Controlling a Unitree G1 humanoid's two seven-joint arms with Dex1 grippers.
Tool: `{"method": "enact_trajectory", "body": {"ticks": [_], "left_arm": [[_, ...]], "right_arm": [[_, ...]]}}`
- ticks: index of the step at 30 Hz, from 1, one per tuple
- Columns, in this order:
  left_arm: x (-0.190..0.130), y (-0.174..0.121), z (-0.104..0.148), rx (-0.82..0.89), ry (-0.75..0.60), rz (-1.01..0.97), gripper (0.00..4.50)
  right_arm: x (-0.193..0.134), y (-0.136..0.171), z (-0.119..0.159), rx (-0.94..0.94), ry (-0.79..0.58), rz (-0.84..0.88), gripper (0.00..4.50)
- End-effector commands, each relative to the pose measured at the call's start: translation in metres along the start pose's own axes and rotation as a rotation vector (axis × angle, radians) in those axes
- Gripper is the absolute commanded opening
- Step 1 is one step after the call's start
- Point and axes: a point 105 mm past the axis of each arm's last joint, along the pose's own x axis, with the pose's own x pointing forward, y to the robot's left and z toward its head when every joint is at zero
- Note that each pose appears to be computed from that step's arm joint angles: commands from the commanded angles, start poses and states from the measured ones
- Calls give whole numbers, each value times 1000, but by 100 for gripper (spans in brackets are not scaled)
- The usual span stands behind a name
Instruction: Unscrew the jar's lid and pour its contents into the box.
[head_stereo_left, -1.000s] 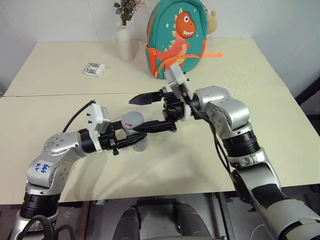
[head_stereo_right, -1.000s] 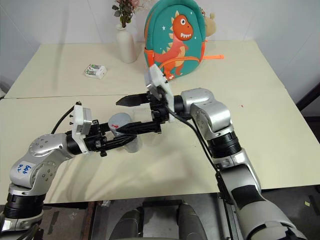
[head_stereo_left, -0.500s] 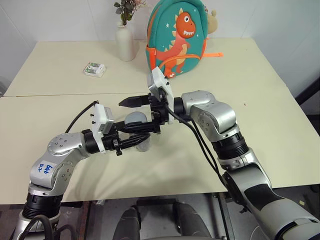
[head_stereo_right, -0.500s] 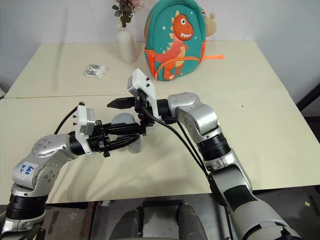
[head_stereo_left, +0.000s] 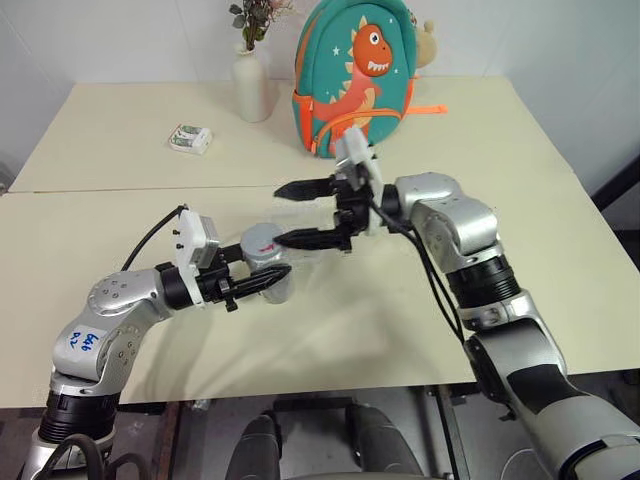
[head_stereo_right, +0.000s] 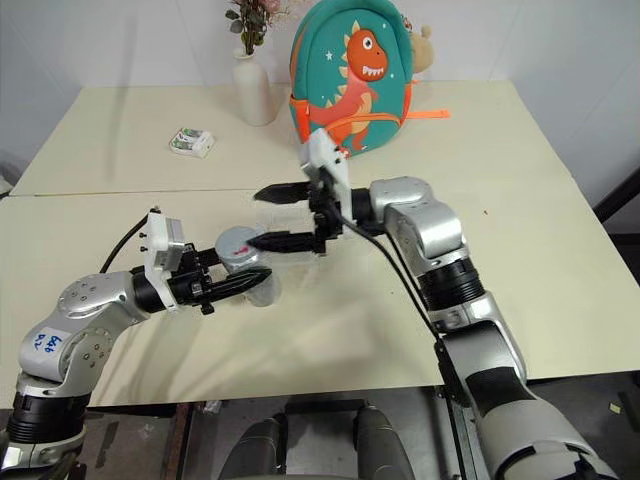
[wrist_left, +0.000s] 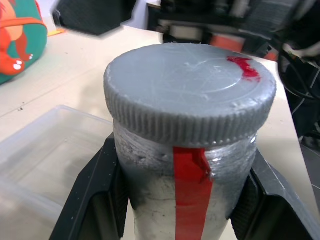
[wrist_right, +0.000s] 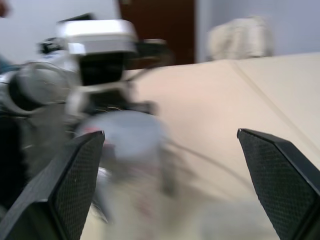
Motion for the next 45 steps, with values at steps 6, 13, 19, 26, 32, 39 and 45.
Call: {"method": "enact_trajectory", "body": {"ticks": [6, 13, 19, 26, 32, 39, 45], "left_arm": [[1, -3, 17, 64, -46, -27, 214], [1, 2, 17, 72, -40, -12, 214], [7, 5, 20, 79, -48, -14, 214], [10, 2, 21, 75, -54, -22, 214], [10, 2, 21, 73, -55, -21, 214], [10, 1, 22, 72, -58, -20, 214], [10, 1, 22, 73, -58, -18, 214]], "right_arm": [[-17, -5, 14, -14, -59, 2, 446], [-6, 31, 45, -1, -209, 192, 446], [27, 53, 40, 27, -222, 214, 446], [46, 46, 28, -9, -169, 138, 446], [44, 27, 24, -48, -131, 76, 446], [37, 15, 16, -93, -77, 52, 446], [21, 5, 13, -101, -47, 38, 446]]}}
